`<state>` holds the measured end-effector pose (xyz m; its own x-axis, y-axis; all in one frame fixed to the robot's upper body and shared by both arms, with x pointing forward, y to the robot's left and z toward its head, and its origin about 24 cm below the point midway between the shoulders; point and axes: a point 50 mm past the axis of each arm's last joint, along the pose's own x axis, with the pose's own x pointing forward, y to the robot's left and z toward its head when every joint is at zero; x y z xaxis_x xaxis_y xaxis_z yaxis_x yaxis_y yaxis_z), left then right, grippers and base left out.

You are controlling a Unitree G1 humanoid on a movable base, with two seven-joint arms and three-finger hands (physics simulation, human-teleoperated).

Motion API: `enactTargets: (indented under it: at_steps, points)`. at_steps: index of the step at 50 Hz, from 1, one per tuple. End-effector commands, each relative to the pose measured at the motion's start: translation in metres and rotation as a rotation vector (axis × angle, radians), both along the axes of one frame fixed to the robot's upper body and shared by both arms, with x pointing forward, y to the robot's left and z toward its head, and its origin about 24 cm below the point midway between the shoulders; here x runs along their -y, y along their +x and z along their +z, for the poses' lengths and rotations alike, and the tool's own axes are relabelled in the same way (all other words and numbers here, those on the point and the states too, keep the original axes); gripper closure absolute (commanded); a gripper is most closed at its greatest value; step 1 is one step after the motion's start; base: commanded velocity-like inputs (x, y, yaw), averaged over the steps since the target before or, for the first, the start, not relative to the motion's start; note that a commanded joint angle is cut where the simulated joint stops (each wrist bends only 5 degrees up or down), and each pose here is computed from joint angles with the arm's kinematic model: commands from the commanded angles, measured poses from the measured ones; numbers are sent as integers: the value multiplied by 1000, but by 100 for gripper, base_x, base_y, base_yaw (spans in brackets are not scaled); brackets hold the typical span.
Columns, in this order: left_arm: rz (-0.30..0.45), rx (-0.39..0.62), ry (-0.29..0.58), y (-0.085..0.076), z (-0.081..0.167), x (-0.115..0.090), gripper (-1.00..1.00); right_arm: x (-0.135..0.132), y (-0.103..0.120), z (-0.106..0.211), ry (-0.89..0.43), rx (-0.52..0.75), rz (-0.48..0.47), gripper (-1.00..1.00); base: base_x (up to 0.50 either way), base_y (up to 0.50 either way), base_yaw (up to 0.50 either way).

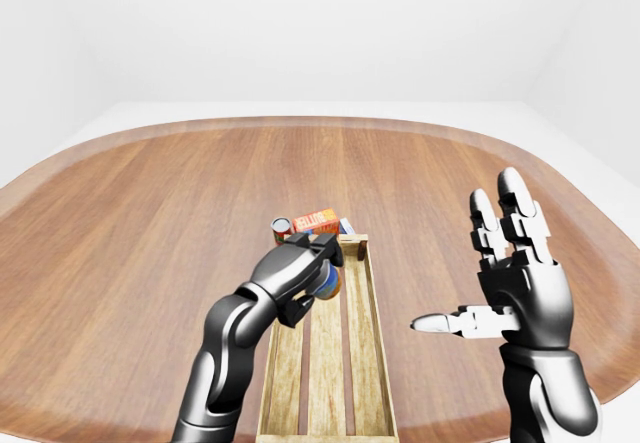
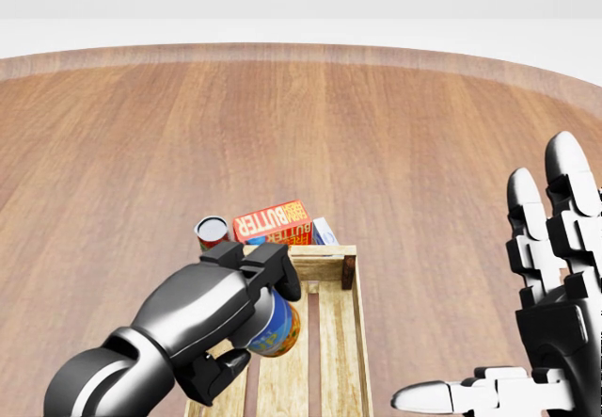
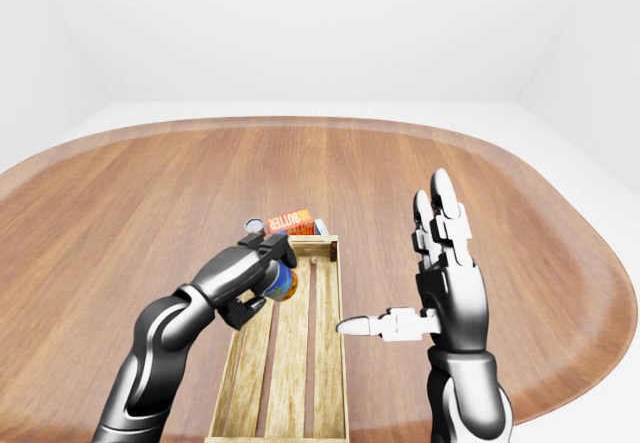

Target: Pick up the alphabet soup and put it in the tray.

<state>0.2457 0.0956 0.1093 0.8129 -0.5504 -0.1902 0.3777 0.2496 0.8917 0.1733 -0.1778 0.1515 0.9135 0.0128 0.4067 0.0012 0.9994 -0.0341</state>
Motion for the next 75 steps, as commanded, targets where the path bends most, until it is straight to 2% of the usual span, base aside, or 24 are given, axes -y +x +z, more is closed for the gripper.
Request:
enactTargets:
  at_steps: [1, 16, 17, 23, 25, 28, 31, 35, 45, 59, 75]
  points:
    - [-8, -58, 82, -3, -20, 15, 98, -1, 2, -2, 0, -6, 2, -100, 0, 0, 0]
    - [-52, -105, 135, -7, -34, 33, 98, 0, 0, 0, 0, 2, 1, -100, 0, 0, 0]
    - [-54, -137, 160, -7, -43, 33, 98, 1, 0, 1, 0, 5, -3, -100, 0, 0, 0]
    - [-61, -173, 196, -10, -54, 35, 98, 1, -1, 2, 0, 8, -4, -100, 0, 0, 0]
    - [-57, -184, 239, -9, -60, 34, 98, 1, -1, 2, 1, 8, -3, -100, 0, 0, 0]
    - [-20, -121, 300, -6, -62, 31, 98, 2, -1, 1, 3, 8, -5, -100, 0, 0, 0]
    - [-32, -129, 293, -11, -61, 36, 98, 1, -1, 2, 0, 11, -5, -100, 0, 0, 0]
    - [-2, -84, 349, -4, -65, 33, 98, 2, -1, 2, 2, 11, -6, -100, 0, 0, 0]
    - [-5, -64, 342, -5, -60, 38, 97, 2, -1, 2, 3, 11, -6, -100, 0, 0, 0]
    - [-55, -47, 311, -13, -50, 54, 96, 2, -1, 2, 3, 10, -5, -100, 0, 0, 0]
    - [-58, -42, 340, -9, -63, 58, 91, 2, -2, 4, 4, 20, -4, -100, 0, 0, 0]
